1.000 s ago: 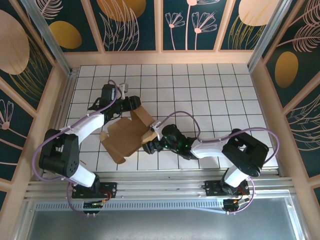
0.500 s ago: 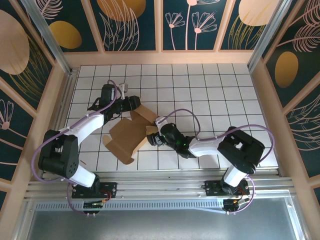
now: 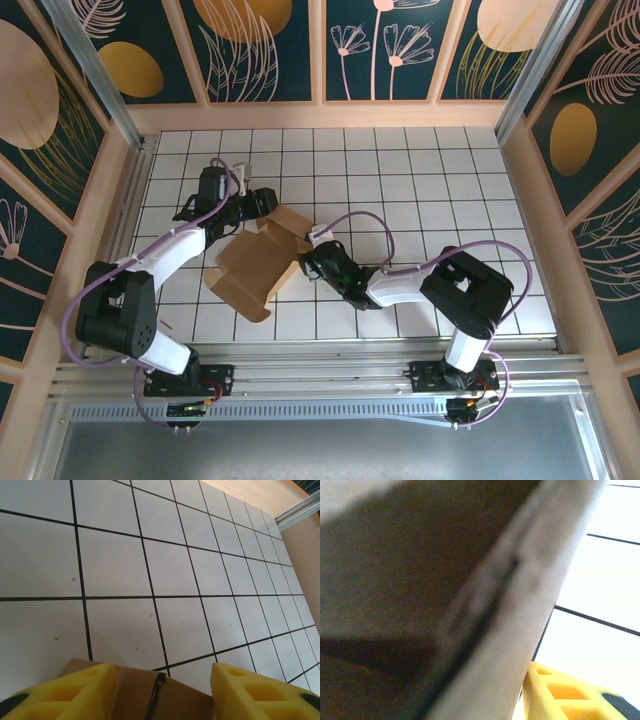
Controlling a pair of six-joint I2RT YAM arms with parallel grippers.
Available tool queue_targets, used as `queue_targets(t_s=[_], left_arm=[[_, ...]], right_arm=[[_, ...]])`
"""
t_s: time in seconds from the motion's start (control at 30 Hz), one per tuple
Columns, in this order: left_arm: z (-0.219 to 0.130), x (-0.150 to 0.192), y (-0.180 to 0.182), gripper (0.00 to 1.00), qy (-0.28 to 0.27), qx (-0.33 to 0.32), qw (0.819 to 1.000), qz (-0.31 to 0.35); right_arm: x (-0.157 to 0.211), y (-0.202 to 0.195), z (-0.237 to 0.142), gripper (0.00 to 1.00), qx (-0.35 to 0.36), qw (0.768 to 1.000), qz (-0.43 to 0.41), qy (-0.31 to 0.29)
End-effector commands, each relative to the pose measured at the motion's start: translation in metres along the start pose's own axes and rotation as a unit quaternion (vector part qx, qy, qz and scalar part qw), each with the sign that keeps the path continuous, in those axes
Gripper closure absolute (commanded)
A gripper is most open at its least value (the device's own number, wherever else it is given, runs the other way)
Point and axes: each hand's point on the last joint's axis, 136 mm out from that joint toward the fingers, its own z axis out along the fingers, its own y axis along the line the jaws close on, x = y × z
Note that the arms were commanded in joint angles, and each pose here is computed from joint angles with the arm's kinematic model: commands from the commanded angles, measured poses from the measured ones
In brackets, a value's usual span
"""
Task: Fold the paper box
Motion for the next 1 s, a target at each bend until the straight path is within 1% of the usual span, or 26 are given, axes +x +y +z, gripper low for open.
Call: queue_targets(t_s=[0.0, 0.03, 0.17, 0.23, 0.3, 0.37, 0.43, 0.47, 0.5, 0.57, 0.63, 0.77, 0.8, 0.83, 0.97], left_arm=[[0.0, 0.029, -0.008, 0.48, 0.053, 0.021, 0.998, -0.007], [0.0, 0.029, -0.008, 0.48, 0.054, 0.02, 0.998, -0.008], [0.002, 0.031, -0.007, 0.48, 0.058, 0.02, 0.998, -0.008], [0.004, 0.034, -0.007, 0.48, 0.067, 0.02, 0.997, -0.01], [0.006, 0.037, -0.006, 0.48, 0.079, 0.018, 0.997, -0.009], [0.008, 0.042, -0.003, 0.48, 0.091, 0.01, 0.996, -0.008], [0.011, 0.049, 0.004, 0.47, 0.103, -0.001, 0.995, -0.013], [0.011, 0.039, -0.001, 0.47, 0.096, 0.001, 0.995, -0.012], [0.012, 0.039, -0.001, 0.47, 0.1, -0.002, 0.995, -0.017], [0.014, 0.037, -0.002, 0.46, 0.103, -0.001, 0.994, -0.022], [0.015, 0.032, -0.001, 0.45, 0.099, -0.011, 0.995, -0.026], [0.016, 0.023, 0.001, 0.45, 0.088, -0.024, 0.995, -0.038], [0.017, 0.022, 0.001, 0.44, 0.087, -0.025, 0.995, -0.041], [0.018, 0.02, 0.0, 0.44, 0.085, -0.025, 0.995, -0.042], [0.022, 0.015, 0.001, 0.43, 0.083, -0.03, 0.995, -0.047]], right_arm=[[-0.041, -0.003, 0.004, 0.53, 0.02, 0.998, 0.02, -0.058], [-0.045, -0.003, 0.004, 0.53, 0.022, 0.998, 0.017, -0.062], [-0.069, -0.012, -0.001, 0.58, 0.057, 0.993, 0.01, -0.1], [-0.081, -0.01, 0.001, 0.58, 0.05, 0.992, -0.001, -0.117], [-0.085, -0.003, 0.007, 0.59, 0.02, 0.993, -0.011, -0.119], [-0.087, 0.004, 0.015, 0.62, -0.011, 0.993, -0.017, -0.114], [-0.087, 0.013, 0.023, 0.64, -0.048, 0.993, -0.019, -0.105], [-0.087, 0.017, 0.026, 0.64, -0.067, 0.992, -0.02, -0.101], [-0.088, 0.021, 0.028, 0.66, -0.086, 0.991, -0.017, -0.1], [-0.092, 0.02, 0.032, 0.71, -0.098, 0.99, -0.004, -0.1], [-0.093, 0.016, 0.039, 0.75, -0.091, 0.992, 0.0, -0.092], [-0.09, -0.007, 0.056, 0.79, -0.027, 0.998, 0.007, -0.057], [-0.091, -0.013, 0.059, 0.78, -0.015, 0.999, 0.012, -0.049], [-0.09, -0.013, 0.061, 0.74, -0.016, 0.999, 0.013, -0.042], [-0.096, -0.003, 0.057, 0.65, -0.05, 0.998, 0.002, -0.048]])
